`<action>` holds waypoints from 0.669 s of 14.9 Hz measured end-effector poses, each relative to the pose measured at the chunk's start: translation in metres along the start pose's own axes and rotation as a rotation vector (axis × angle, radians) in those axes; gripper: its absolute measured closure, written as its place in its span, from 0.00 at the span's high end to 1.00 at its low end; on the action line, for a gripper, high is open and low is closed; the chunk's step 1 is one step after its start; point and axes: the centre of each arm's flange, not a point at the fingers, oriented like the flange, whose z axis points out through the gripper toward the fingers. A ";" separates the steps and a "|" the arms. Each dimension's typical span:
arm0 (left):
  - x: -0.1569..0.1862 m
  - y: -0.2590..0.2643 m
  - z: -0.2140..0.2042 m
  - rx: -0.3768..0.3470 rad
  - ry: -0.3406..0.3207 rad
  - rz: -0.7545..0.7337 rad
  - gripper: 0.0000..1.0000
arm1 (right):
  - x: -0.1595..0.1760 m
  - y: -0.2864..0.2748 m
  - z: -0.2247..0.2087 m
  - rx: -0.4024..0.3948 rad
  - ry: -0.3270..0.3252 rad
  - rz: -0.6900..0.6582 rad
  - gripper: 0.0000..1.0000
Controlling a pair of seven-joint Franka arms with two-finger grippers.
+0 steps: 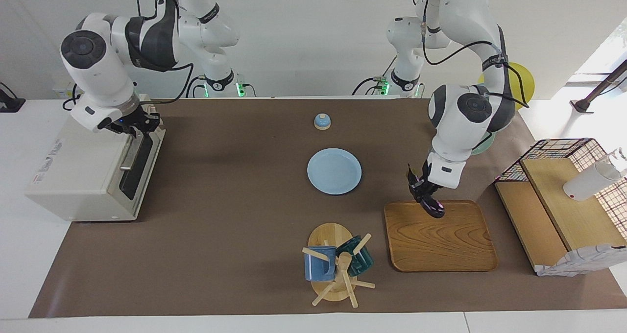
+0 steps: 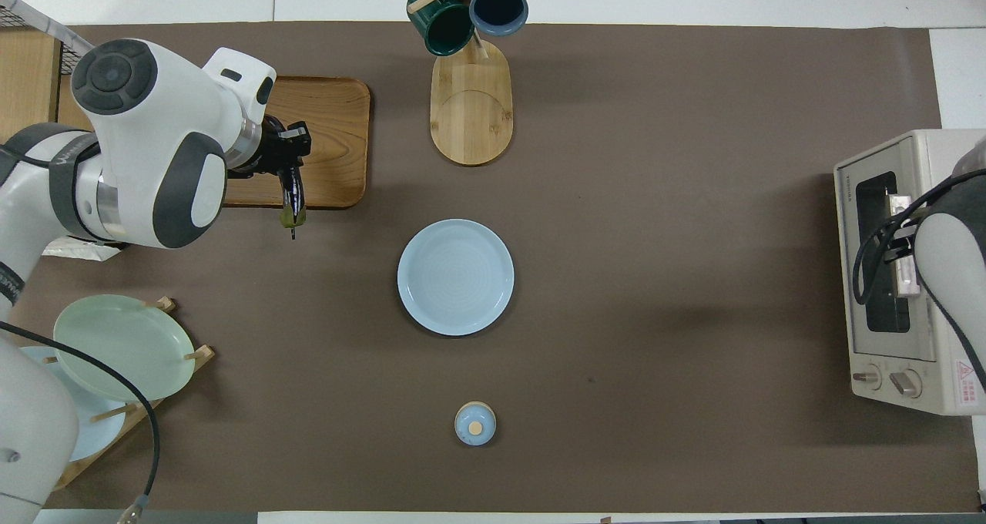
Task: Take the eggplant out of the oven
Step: 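Carry the eggplant with the left gripper over the wooden tray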
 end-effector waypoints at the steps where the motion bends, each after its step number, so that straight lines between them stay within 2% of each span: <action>1: 0.010 0.004 0.008 -0.002 0.000 0.027 0.35 | -0.001 -0.001 -0.012 0.026 0.017 0.005 0.52; 5: 0.048 0.010 0.048 -0.009 0.002 0.126 0.35 | -0.005 -0.005 -0.045 0.053 0.065 0.005 0.94; 6: 0.056 0.006 0.054 -0.012 0.011 0.147 0.35 | -0.005 -0.010 -0.049 0.061 0.073 -0.002 1.00; 10: 0.066 -0.005 0.067 -0.026 0.045 0.202 0.35 | -0.004 -0.029 -0.060 0.075 0.087 -0.029 1.00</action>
